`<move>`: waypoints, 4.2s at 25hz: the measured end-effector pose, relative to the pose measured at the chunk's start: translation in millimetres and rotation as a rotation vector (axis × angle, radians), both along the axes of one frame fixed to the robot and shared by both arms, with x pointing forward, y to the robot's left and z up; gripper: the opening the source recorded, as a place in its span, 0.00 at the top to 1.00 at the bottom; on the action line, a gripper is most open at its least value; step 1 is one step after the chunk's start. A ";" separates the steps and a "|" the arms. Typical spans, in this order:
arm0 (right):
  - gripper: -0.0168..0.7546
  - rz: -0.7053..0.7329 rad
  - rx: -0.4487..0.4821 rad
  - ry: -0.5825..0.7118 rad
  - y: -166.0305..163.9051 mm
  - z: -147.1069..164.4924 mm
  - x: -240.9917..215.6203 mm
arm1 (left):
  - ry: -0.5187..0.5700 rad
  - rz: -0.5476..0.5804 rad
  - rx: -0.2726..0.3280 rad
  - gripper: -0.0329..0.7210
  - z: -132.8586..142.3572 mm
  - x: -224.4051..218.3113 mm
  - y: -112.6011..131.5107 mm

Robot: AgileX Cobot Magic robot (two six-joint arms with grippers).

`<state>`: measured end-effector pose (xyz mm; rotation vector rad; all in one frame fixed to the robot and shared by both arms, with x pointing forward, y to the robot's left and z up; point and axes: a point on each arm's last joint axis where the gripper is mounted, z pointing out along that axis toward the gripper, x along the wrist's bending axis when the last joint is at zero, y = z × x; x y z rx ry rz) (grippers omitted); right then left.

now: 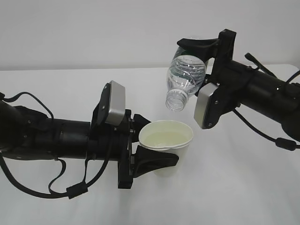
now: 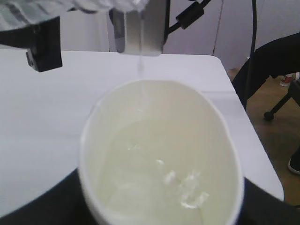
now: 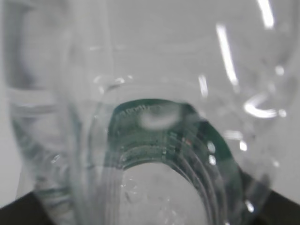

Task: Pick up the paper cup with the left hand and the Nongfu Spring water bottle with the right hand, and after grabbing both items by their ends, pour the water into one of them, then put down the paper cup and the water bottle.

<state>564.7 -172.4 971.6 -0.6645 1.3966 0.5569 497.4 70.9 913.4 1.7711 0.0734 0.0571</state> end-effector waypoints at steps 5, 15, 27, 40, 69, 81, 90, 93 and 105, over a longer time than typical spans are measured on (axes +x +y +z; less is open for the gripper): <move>0.35 0.002 0.019 0.021 -0.1 -0.8 -0.8 | 0.000 0.001 0.001 0.39 -0.1 0.1 0.0; 0.35 -0.006 0.066 0.089 -2.2 -6.7 -5.6 | 0.000 0.001 0.001 0.39 -0.1 0.1 0.0; 0.35 -0.063 0.233 0.211 -6.7 -4.7 -1.3 | 0.000 0.001 0.001 0.39 -0.1 0.1 0.0; 0.35 -0.116 0.438 0.347 -12.1 -2.7 2.9 | 0.000 0.001 0.001 0.39 -0.1 0.1 0.0; 0.35 -0.241 0.969 0.625 -28.5 -0.6 12.7 | 0.000 0.001 0.001 0.39 -0.1 0.1 0.0; 0.35 -0.385 1.114 0.653 -41.7 -4.7 18.1 | 0.000 0.001 0.001 0.39 -0.1 0.1 0.0; 0.35 -0.504 1.178 0.699 -49.9 -12.3 19.7 | 0.000 0.001 0.001 0.39 -0.1 0.1 0.0; 0.35 -0.546 1.202 0.715 -52.7 -15.3 19.6 | 0.000 0.001 0.001 0.38 -0.1 0.1 0.0; 0.35 -0.647 1.287 0.754 -62.6 -29.5 9.1 | 0.000 0.001 0.001 0.39 -0.1 0.1 0.0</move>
